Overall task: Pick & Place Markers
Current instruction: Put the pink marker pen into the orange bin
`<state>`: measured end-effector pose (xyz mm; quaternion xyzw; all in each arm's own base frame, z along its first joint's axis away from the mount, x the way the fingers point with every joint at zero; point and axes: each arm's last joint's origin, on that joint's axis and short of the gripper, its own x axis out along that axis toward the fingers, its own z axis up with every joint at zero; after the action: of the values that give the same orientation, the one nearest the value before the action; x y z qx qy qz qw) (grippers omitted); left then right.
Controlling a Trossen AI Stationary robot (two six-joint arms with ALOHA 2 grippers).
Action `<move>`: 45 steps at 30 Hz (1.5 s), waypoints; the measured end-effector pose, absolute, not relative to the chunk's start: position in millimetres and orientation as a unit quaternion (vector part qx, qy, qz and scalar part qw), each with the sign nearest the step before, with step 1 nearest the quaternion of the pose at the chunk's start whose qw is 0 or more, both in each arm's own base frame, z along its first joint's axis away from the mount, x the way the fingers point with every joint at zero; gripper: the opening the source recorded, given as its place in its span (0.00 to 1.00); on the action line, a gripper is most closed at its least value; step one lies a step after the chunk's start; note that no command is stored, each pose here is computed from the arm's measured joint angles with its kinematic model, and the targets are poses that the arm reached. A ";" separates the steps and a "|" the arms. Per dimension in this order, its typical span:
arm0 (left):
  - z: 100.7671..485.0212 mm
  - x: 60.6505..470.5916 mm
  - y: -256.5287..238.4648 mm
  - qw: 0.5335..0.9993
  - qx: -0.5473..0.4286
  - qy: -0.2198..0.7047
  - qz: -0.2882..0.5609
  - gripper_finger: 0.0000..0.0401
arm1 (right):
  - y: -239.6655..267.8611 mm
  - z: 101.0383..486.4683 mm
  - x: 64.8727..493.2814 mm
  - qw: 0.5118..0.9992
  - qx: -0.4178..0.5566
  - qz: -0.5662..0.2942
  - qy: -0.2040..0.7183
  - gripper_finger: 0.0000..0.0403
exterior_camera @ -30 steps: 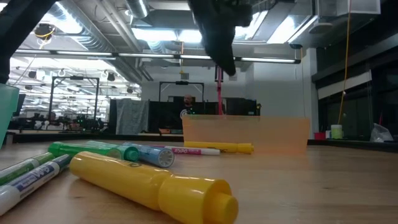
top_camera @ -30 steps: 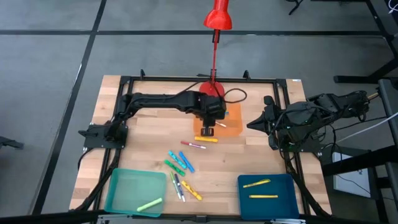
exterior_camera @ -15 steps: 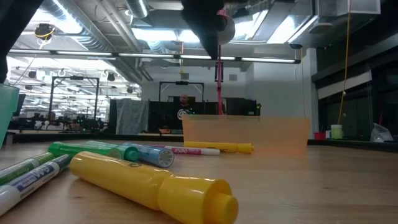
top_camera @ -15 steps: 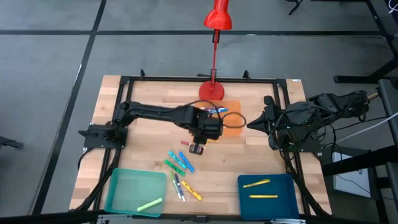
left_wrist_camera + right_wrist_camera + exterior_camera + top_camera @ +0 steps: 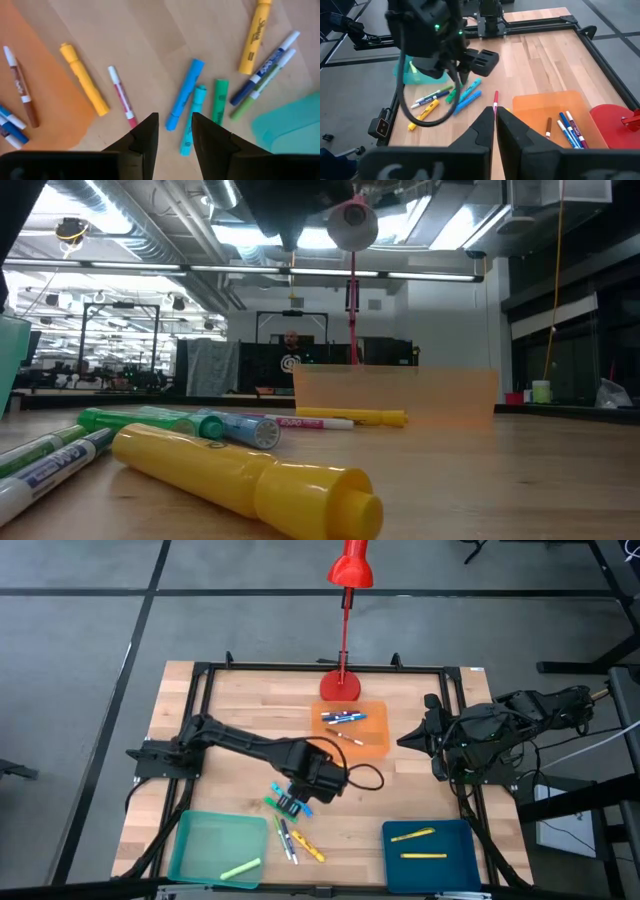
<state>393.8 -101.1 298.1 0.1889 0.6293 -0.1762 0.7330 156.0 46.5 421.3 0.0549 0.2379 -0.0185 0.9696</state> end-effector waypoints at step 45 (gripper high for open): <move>252.7 401.2 -59.7 0.722 0.101 0.674 -0.120 0.51 | 46.7 421.1 156.2 0.969 0.055 -0.017 0.239 0.05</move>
<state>401.2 -59.7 252.7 0.1012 0.6744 -0.1197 0.7215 156.2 46.7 421.1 0.0551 0.2387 -0.0172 0.9694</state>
